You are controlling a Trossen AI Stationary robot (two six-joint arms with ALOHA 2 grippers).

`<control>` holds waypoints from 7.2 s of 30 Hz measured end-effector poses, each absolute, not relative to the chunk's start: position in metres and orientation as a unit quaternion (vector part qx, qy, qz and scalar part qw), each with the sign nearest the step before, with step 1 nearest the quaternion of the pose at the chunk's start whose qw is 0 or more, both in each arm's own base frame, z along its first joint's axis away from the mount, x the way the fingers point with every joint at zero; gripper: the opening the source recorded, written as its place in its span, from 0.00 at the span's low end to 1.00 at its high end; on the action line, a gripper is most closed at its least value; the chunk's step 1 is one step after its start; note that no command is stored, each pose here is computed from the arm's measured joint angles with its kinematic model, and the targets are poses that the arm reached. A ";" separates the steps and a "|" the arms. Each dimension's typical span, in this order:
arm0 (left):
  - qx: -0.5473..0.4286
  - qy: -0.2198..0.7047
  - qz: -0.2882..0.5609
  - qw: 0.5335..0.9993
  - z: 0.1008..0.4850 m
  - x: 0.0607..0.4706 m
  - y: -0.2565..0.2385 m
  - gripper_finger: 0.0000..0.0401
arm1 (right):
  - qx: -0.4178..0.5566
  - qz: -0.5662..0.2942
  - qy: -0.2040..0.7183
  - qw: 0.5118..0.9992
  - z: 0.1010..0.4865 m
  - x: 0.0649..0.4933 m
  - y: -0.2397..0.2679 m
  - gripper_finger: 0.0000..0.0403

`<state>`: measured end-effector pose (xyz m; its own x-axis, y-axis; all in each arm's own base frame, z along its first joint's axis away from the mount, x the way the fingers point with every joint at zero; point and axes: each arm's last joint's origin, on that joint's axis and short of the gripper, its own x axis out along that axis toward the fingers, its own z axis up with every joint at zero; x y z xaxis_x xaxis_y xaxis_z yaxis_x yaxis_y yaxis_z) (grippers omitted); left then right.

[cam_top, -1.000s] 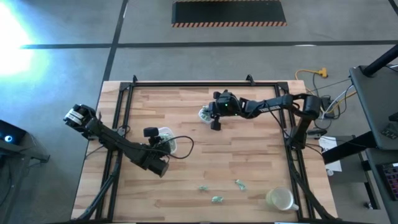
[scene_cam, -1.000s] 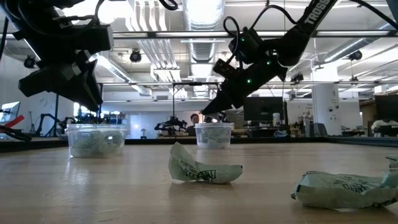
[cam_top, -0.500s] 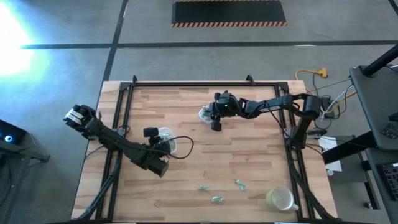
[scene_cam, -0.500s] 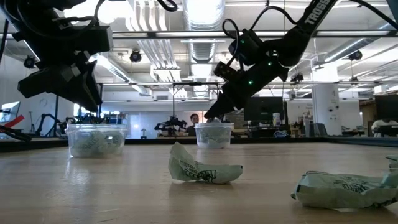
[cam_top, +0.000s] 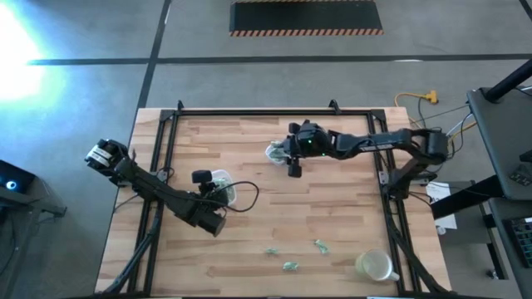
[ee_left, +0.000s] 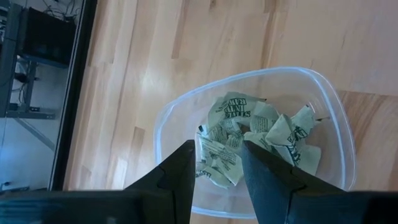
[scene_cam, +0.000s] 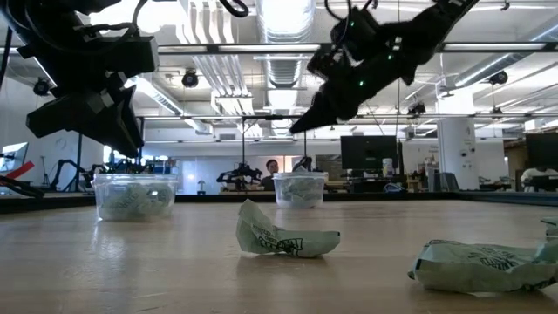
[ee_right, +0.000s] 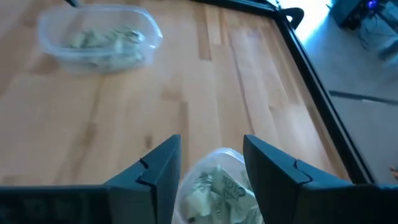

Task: Pick and place items into bin
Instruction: Put the stevia packet into the large transparent container

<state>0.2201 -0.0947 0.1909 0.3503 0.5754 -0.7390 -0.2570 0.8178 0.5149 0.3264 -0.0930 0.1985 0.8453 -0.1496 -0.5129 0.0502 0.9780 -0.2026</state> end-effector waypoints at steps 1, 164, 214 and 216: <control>0.155 0.509 0.257 0.807 0.191 0.220 -0.095 0.29 | -0.092 -0.048 0.273 0.956 0.204 0.324 -0.089 0.41; 0.173 0.222 -0.239 0.930 0.113 0.360 -0.151 0.48 | -0.085 0.039 0.336 0.937 0.225 0.286 -0.031 0.19; 0.236 0.404 0.088 0.879 0.167 0.292 -0.099 0.00 | -0.087 0.040 0.341 0.935 0.223 0.285 -0.031 0.17; 0.234 0.410 0.117 0.874 0.168 0.280 -0.093 0.00 | -0.087 0.040 0.342 0.935 0.223 0.284 -0.031 0.18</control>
<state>0.2805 -0.0931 0.1677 0.6357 0.3967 -0.6622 -0.0125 0.8630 0.5050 0.2844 -0.0312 0.2227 0.7632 0.0163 -0.6459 -0.1346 0.9818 -0.1342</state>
